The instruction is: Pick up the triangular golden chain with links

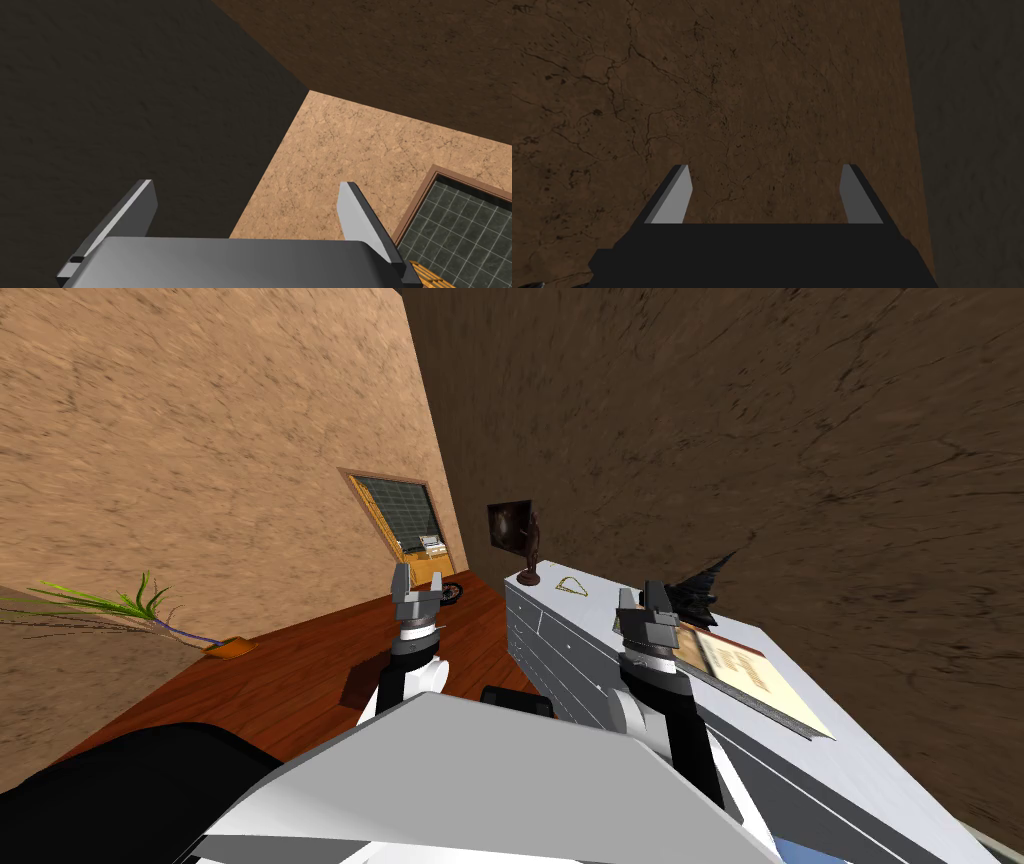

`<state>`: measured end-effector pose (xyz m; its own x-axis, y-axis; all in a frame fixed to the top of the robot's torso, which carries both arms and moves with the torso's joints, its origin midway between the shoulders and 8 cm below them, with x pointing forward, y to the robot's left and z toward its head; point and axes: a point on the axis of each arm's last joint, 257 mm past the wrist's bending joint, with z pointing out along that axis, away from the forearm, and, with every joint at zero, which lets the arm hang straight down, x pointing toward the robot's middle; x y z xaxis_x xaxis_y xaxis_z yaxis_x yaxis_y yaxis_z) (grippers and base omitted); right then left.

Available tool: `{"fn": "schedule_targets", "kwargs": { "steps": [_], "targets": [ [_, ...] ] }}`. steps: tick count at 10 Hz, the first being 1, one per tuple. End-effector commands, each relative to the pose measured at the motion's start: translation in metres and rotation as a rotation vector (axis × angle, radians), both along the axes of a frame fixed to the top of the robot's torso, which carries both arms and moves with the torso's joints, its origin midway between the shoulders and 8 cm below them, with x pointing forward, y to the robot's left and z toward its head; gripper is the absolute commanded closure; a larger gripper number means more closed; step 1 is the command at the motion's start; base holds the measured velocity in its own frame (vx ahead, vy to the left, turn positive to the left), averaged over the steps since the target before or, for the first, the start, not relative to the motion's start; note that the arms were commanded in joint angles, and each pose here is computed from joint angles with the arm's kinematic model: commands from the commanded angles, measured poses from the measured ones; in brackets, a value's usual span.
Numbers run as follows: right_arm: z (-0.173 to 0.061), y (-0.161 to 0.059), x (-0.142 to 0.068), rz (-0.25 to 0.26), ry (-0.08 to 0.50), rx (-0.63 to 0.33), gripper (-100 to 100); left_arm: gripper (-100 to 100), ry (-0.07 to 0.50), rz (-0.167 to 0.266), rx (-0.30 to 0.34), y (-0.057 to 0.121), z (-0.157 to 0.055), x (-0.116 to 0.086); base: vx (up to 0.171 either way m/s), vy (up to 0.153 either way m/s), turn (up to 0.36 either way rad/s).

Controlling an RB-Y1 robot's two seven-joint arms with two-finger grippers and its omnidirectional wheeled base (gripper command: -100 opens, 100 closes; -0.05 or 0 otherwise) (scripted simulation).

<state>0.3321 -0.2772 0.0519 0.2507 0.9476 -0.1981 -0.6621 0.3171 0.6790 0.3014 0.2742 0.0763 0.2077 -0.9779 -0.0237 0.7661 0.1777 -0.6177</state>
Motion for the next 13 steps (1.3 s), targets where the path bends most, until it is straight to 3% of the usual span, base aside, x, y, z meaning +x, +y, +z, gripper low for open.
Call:
{"fn": "schedule_targets", "kwargs": {
  "steps": [1, 8, 13],
  "targets": [
    [-0.009, 0.000, 0.003, -0.002, 0.024, -0.052, -100, 0, 0.000, 0.000, 0.000, 0.000, 0.000, 0.000, -0.019, 0.057, 0.000],
    [-0.062, -0.015, 0.012, -0.030, 0.149, -0.318, -100, 0, 0.000, 0.000, 0.000, 0.000, 0.000, 0.000, -0.004, 0.082, -0.008],
    [-0.085, -0.024, 0.014, -0.025, 0.207, -0.469, -100, 0, 0.000, 0.000, 0.000, 0.000, 0.000, 0.000, 0.005, 0.065, -0.006]
  ]
}}
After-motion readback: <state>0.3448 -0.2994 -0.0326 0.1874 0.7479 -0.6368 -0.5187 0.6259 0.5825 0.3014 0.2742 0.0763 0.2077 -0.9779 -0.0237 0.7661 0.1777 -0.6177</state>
